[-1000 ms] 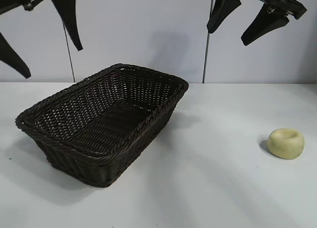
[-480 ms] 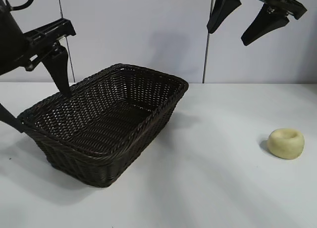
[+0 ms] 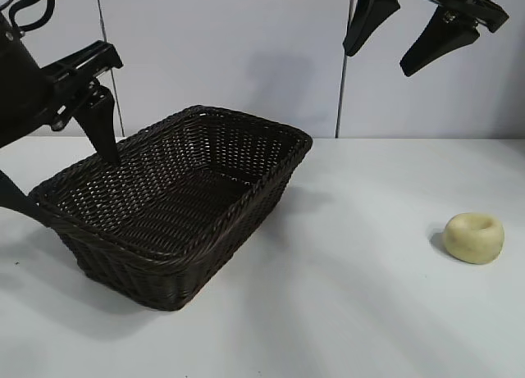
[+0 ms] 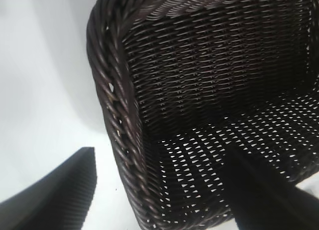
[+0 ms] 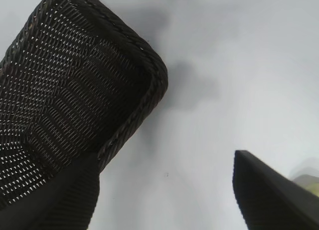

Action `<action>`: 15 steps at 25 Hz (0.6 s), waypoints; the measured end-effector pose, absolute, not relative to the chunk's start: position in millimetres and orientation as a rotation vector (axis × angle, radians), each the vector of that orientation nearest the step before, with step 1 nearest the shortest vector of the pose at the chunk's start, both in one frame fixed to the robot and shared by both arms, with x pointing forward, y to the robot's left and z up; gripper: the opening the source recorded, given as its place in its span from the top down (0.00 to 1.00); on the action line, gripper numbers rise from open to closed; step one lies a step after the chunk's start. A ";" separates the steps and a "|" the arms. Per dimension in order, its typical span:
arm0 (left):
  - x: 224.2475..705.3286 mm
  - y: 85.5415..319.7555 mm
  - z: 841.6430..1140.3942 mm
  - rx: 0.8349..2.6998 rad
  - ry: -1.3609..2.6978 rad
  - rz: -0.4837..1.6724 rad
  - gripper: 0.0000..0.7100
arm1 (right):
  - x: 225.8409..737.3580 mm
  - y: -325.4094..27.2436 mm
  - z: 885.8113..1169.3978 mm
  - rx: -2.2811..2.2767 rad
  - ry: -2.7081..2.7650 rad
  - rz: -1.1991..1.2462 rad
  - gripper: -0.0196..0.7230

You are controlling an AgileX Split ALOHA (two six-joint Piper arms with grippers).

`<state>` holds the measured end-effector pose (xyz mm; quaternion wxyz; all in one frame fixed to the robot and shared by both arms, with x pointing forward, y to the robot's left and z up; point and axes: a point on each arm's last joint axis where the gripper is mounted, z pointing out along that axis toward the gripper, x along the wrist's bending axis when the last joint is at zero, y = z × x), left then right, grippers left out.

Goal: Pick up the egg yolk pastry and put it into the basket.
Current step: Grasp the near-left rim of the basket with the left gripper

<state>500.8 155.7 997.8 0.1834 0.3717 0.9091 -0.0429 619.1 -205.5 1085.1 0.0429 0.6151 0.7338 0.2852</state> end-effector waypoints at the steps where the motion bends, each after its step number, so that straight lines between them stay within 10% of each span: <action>1: 501.9 155.1 994.8 1.049 2.572 -0.120 0.28 | 619.1 -205.6 1085.1 1.881 2.245 0.871 0.25; 15: 524.0 145.8 941.0 1.048 2.633 -0.106 0.28 | 619.1 -205.8 1085.0 1.880 2.244 0.868 0.25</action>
